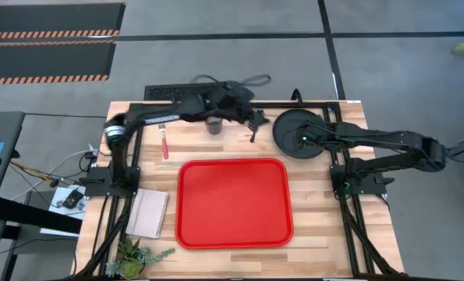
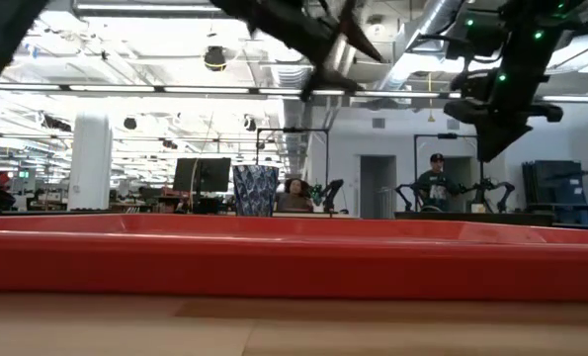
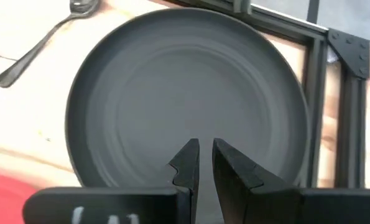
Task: Pick and place plate/cup/fork/spoon on tray
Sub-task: Put the black plate on the orange serving tray
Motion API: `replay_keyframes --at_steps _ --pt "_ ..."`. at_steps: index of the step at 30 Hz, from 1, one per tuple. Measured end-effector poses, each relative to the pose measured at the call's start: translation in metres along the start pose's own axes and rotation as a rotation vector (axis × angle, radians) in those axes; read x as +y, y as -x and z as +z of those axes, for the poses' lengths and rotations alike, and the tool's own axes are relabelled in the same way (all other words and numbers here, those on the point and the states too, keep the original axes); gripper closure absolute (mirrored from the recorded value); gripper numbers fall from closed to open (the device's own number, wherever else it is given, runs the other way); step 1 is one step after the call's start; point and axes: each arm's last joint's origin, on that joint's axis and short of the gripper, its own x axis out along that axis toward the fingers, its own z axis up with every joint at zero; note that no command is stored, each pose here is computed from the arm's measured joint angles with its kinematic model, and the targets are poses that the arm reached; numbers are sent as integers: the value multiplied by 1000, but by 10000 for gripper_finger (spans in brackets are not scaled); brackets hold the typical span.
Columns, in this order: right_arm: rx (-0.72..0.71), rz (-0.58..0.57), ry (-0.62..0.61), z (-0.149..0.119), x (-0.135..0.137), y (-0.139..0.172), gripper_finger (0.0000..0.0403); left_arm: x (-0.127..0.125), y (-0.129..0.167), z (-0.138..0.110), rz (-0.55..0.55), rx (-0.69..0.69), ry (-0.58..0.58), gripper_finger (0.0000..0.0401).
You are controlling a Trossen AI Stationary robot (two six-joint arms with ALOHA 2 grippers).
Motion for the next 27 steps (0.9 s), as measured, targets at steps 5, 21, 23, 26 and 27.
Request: replay_keyframes --at_steps 5,21,23,26,27 --pt "78 7 102 -4 4 -6 334 -16 63 7 71 65 -106 141" --pt "235 206 308 -3 34 -36 225 52 241 -45 317 -249 100 141" --pt "219 117 191 6 29 -39 216 63 250 -53 340 -298 201 141" --pt "234 2 -36 15 17 -45 214 75 257 -61 318 -351 408 141" --pt "249 -25 -98 16 12 -47 215 78 257 -62 287 -352 459 141"
